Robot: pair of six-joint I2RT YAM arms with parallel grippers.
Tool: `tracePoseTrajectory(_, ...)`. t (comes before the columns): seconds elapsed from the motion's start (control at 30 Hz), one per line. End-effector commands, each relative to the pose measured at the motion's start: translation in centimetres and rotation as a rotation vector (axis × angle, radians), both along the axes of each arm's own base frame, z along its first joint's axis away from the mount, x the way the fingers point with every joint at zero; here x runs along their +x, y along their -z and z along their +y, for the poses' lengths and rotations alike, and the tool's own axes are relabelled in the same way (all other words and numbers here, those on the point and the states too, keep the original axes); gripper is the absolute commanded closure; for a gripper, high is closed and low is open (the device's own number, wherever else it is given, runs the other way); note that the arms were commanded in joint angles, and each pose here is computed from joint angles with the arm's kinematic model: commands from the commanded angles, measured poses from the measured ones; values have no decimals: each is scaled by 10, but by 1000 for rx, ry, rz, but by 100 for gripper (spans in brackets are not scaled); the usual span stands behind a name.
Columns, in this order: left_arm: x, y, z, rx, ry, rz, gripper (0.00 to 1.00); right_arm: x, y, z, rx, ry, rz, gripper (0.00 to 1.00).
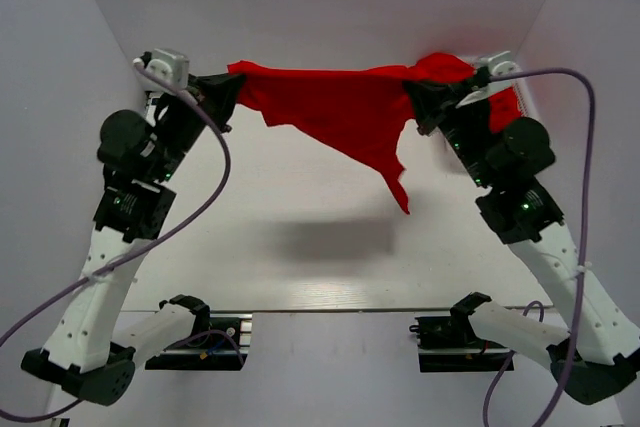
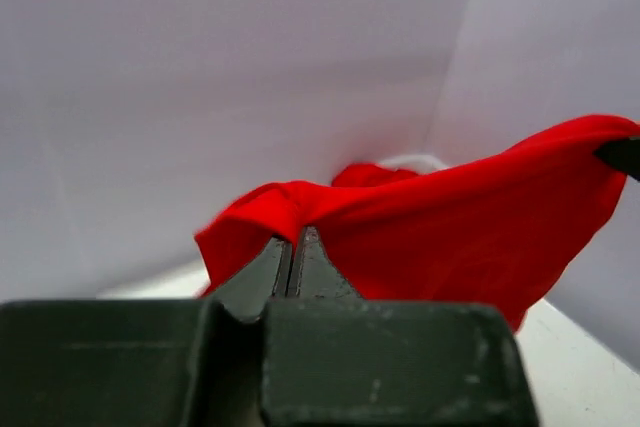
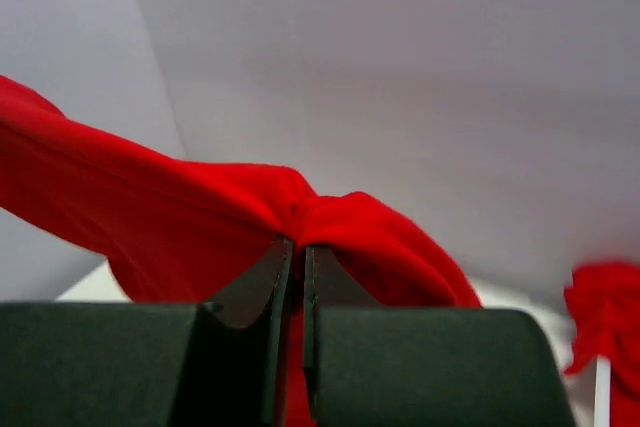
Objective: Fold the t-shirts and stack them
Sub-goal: Flatten out the tshirt
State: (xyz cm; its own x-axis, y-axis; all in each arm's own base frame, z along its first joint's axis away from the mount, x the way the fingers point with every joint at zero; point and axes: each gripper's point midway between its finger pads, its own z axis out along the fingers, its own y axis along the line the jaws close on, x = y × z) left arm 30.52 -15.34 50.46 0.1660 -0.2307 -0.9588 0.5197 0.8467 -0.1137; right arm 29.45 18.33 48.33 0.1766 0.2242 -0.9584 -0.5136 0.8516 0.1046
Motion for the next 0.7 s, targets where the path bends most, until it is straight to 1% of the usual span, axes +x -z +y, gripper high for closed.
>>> tracePoseTrajectory(0.0,-31,-43,32,9,-92,-148,100,-40,-78,-40,2,73,-240,100)
tracePoseTrajectory(0.03,-48,-57,35,5,-81,-197,100,-53,-92,-43,-3,51,-279,100)
tracePoseTrajectory(0.07,-49,-57,34,21,-76,-206,100,-62,-97,-49,-5,55,-291,100)
tracePoseTrajectory(0.1,-66,-73,39,6,-70,-253,100,-76,-111,-45,-14,5,-335,100)
tracePoseTrajectory(0.17,-82,-82,37,23,-32,-293,100,-96,-121,-46,-26,-41,-373,100)
tracePoseTrajectory(0.2,-93,-91,37,21,-13,-323,100,-113,-136,-53,-14,-54,-423,100)
tracePoseTrajectory(0.23,-95,-88,33,40,15,-321,100,-118,-139,-54,-10,-58,-436,100)
tracePoseTrajectory(0.3,-104,-94,31,46,42,-339,100,-132,-147,-60,-8,-66,-476,100)
tracePoseTrajectory(0.37,-102,-94,30,41,47,-324,100,-133,-149,-62,-3,-56,-484,100)
tracePoseTrajectory(0.4,-100,-91,32,25,38,-298,100,-128,-147,-62,-8,-44,-477,100)
tracePoseTrajectory(0.47,-76,-75,34,-1,-8,-210,100,-117,-140,-60,-9,-24,-448,100)
tracePoseTrajectory(0.5,-69,-67,35,-11,-25,-174,100,-103,-134,-55,-16,-14,-420,100)
tracePoseTrajectory(0.53,-54,-56,41,-34,-83,-127,100,-89,-121,-52,-21,7,-376,100)
tracePoseTrajectory(0.57,-40,-35,43,-36,-113,-70,100,-77,-114,-51,-19,34,-344,100)
tracePoseTrajectory(0.6,-18,-13,48,-57,-176,12,100,-52,-100,-45,-29,67,-292,100)
tracePoseTrajectory(0.63,-7,3,47,-65,-200,62,100,-33,-78,-38,-42,83,-237,100)
tracePoseTrajectory(0.67,11,40,46,-48,-235,153,100,-2,-52,-27,-72,118,-162,100)
